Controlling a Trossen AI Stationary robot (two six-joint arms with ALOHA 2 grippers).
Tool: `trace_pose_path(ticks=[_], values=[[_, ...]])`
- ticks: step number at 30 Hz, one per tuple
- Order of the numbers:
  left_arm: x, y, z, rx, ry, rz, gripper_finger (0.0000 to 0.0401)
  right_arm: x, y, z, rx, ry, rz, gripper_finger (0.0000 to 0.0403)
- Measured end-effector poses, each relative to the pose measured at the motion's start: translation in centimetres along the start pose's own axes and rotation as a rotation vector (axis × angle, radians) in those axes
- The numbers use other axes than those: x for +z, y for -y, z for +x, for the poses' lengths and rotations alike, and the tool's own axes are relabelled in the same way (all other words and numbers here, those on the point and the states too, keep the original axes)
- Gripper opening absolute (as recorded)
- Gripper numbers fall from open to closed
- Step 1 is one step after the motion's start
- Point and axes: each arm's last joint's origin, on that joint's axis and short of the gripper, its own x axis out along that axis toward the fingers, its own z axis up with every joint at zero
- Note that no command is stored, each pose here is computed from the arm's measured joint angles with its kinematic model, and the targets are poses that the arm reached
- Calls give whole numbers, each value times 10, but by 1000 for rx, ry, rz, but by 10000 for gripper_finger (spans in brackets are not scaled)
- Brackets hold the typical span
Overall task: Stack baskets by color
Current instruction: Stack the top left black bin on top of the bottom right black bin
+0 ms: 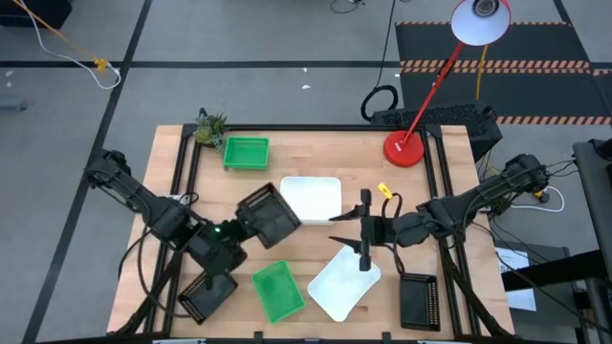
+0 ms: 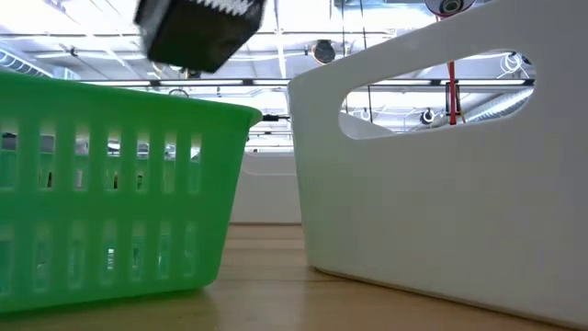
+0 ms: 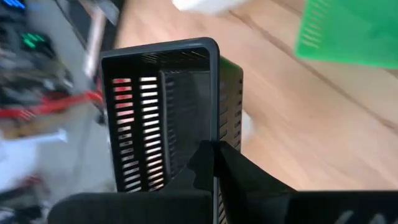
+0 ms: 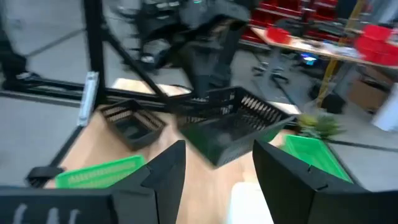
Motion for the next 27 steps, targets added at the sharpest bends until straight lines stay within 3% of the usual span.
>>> trace_pose_path(ticks=[11,14,17,21,27], values=[[55,-32,46,198,126,224,7,93,20,-7,-113,-269,-17,180],[69,-37,66,206,139,260,6,105,22,-2,-75,-368,-47,180],[81,-38,84,206,129,300,4,107,23,8,-9,-459,-54,180],[93,-33,104,183,107,329,10,91,30,22,25,-634,-76,180],[99,-26,122,174,97,338,4,68,42,40,17,-798,-95,180]])
